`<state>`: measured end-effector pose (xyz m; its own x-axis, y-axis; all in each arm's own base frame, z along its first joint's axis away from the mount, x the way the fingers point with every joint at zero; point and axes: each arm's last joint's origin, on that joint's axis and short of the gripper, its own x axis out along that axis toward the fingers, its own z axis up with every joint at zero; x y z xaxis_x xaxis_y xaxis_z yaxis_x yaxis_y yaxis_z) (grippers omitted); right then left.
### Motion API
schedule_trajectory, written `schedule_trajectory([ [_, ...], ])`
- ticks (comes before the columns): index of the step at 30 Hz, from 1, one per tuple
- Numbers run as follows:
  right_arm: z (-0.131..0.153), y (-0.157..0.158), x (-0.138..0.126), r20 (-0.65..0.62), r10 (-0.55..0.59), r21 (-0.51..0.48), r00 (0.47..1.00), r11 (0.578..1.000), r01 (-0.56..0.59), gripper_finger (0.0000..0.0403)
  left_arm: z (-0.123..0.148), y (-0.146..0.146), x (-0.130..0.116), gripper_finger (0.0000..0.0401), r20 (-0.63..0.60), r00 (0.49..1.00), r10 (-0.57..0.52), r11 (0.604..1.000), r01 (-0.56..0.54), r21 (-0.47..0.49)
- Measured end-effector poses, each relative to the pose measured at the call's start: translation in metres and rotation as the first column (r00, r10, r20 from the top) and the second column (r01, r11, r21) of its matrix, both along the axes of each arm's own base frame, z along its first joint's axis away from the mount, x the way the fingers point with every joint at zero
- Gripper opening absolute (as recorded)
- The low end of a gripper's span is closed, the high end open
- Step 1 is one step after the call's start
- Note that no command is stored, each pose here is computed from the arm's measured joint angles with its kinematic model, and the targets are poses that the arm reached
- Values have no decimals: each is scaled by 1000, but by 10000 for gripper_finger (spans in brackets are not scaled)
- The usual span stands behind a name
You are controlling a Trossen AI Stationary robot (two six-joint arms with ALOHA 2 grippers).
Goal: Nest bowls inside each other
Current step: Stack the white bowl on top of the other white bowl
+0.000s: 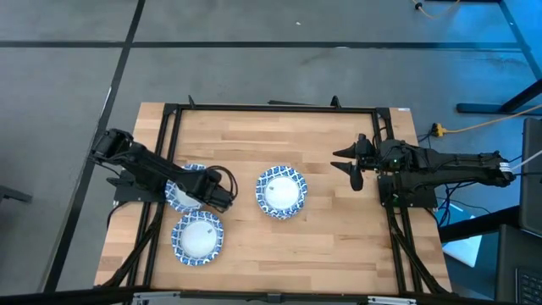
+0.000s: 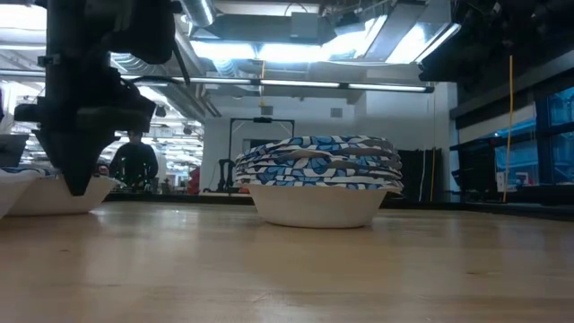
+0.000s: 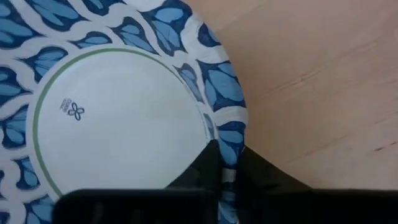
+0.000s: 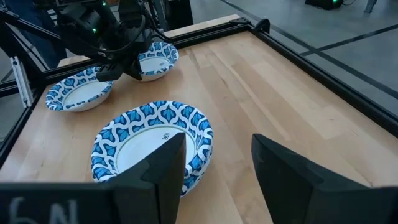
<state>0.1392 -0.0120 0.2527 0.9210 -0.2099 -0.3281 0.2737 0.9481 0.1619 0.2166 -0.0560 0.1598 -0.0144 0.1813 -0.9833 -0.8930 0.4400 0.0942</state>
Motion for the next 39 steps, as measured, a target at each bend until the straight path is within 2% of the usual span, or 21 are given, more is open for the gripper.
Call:
schedule_trajectory([
  [3, 0, 0, 0, 0, 0, 0, 1000, 1000, 0, 184, 0, 3, 1, 5, -3, 1000, -27, 1000, 27, 2],
  [12, 0, 0, 0, 0, -1, 1, 1000, 1000, 1, 184, 14, 27, 17, 2, 9, 992, -128, 991, 128, 30],
  [18, 0, 0, 0, 1, -1, 0, 1000, 1000, 1, 184, 54, 52, 43, 1, 69, 969, -237, 966, 228, 120],
  [22, 0, 0, 0, 0, -1, 0, 1000, 1000, 1, 184, 95, 62, 63, 1, 140, 924, -357, 917, 318, 241],
  [25, 0, 0, 0, 0, -1, -1, 1000, 1000, 1, 184, 127, 62, 76, 0, 175, 854, -490, 843, 413, 345],
  [30, -1, 0, 0, -6, 0, -3, 1000, 1000, 0, 184, 163, 42, 92, 0, 173, 649, -741, 633, 590, 501],
  [32, -1, 0, 0, -13, -1, -2, 1000, 1000, 1, 184, 166, 33, 95, 0, 154, 584, -797, 565, 630, 533],
  [36, -2, 0, -1, -19, -1, -2, 1000, 1000, 1, 184, 158, 12, 99, 0, 80, 471, -878, 439, 728, 527],
  [39, -2, 0, -1, -22, 4, -14, 1000, 1000, -4, 184, 149, -6, 106, 0, 39, 355, -934, 323, 795, 514],
])
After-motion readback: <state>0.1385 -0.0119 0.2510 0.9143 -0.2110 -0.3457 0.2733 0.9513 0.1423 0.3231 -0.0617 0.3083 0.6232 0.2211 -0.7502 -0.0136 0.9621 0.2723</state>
